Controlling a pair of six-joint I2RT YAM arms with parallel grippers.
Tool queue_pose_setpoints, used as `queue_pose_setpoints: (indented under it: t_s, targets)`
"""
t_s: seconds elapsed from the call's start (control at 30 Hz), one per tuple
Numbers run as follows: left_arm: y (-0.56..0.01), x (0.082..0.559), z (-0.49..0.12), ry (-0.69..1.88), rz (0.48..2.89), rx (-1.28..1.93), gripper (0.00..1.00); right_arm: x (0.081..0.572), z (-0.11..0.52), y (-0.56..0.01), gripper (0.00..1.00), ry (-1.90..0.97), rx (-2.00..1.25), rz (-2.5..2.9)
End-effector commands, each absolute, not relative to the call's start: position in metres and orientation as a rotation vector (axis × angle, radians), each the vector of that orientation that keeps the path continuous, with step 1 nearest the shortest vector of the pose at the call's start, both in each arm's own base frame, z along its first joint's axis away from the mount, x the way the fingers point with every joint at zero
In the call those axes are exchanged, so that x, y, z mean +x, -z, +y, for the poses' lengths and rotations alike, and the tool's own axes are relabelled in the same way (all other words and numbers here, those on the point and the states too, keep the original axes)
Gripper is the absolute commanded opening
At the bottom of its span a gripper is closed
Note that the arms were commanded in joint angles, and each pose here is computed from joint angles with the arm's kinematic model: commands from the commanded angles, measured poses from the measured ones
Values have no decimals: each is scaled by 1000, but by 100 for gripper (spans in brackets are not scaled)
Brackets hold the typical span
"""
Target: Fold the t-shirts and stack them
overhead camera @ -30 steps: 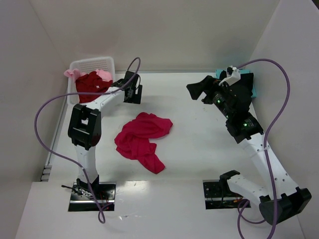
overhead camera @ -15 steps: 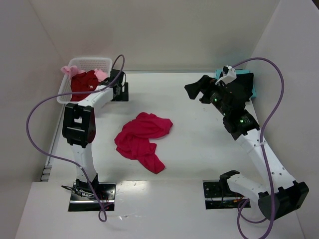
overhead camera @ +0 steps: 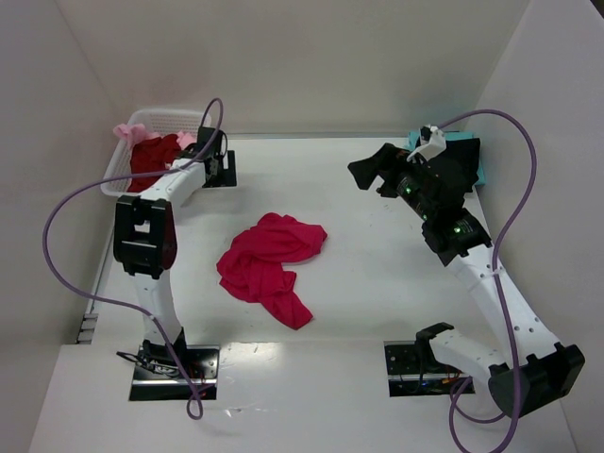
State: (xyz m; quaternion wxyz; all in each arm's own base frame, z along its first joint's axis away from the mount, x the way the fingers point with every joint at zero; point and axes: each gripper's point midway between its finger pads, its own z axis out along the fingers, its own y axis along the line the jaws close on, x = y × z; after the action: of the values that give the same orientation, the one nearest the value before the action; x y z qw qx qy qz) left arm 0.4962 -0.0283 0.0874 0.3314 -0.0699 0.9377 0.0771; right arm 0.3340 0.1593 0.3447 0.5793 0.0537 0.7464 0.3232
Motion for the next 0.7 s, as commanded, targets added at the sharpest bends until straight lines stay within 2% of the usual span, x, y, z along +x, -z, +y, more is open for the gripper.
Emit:
queue_pose_setpoints:
  t_s: [0.0, 0.2, 0.23, 0.4, 0.57, 0.67]
  targets:
    - [-120, 511, -29, -130, 2371, -203, 100, 325, 166, -340, 100, -794, 81, 1752]
    - [-177, 477, -59, 94, 2315, -114, 100, 323, 180, -276, 100, -783, 18, 1971]
    - [-203, 465, -61, 127, 2272, -102, 100, 325, 188, -260, 100, -783, 9, 2023]
    - [-261, 400, -84, 327, 2188, -56, 100, 320, 219, -215, 100, -771, -68, 2145]
    - [-261, 342, -97, 429, 2255, -13, 100, 326, 238, -153, 100, -764, -82, 2324]
    - [-261, 319, -97, 467, 2248, -50, 100, 329, 254, -141, 100, -759, -127, 2359]
